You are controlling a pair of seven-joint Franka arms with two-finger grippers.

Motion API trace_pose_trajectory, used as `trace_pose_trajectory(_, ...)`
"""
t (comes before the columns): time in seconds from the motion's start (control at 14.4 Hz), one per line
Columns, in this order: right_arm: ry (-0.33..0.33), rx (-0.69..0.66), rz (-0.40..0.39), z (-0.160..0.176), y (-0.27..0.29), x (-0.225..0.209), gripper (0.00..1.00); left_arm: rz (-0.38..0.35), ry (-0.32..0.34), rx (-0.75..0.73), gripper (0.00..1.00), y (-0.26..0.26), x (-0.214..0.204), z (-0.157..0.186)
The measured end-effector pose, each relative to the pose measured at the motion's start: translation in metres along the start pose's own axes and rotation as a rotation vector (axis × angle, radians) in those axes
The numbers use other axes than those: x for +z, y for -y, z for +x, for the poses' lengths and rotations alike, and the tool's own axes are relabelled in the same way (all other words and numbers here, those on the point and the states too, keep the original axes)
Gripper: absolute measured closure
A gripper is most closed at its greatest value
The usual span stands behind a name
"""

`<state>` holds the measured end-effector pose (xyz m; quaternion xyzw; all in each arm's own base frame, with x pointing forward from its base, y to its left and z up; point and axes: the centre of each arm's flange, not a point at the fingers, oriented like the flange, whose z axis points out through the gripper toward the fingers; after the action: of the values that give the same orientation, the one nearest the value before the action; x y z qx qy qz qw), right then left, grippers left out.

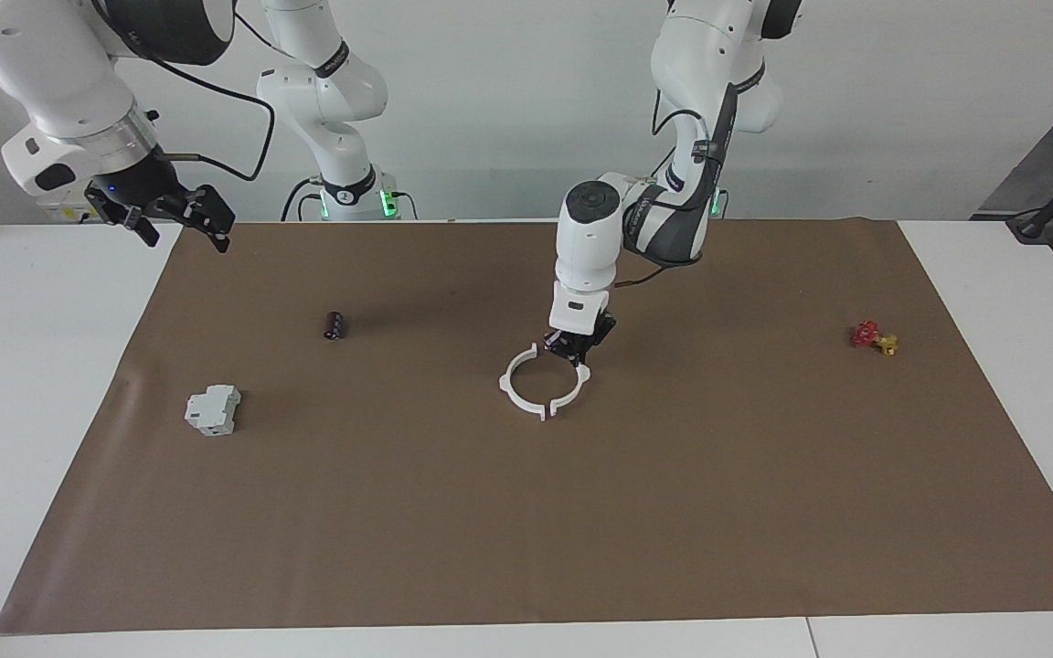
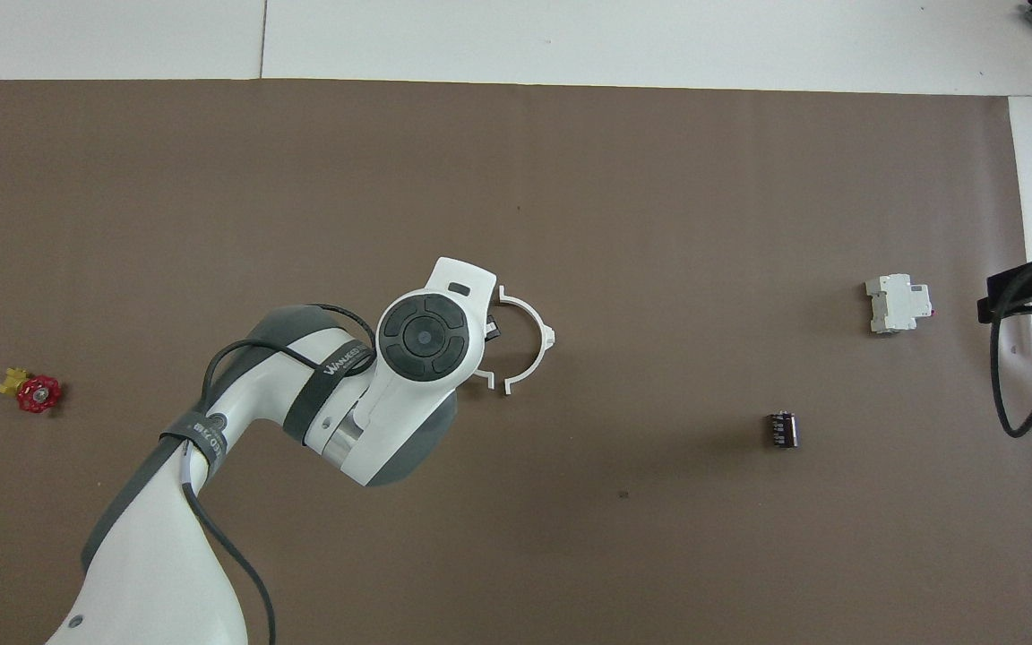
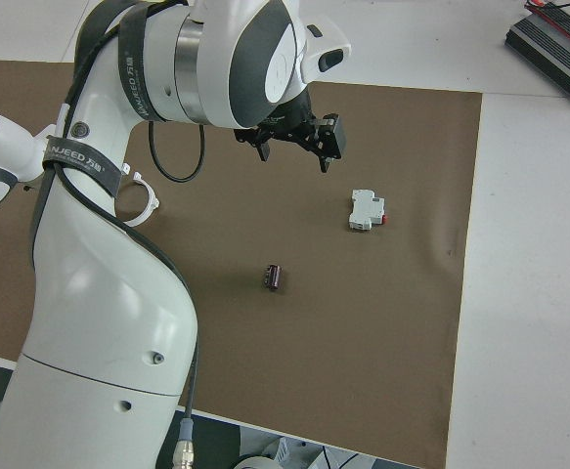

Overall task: Assemble drain pipe with both arms
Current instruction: 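Press the held half-ring against the placed half-ring to close the ring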

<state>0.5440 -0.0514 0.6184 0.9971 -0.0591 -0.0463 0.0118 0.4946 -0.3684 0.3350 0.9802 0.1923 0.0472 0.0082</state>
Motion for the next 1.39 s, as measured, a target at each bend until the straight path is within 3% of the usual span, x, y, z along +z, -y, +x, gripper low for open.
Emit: trace_pose_trajectory(1.39, 0.000, 0.000, 0.001, 0.000, 0.000, 0.000, 0.00, -0.018, -0.002, -0.007, 0.93, -0.003, 0.014, -0.015)
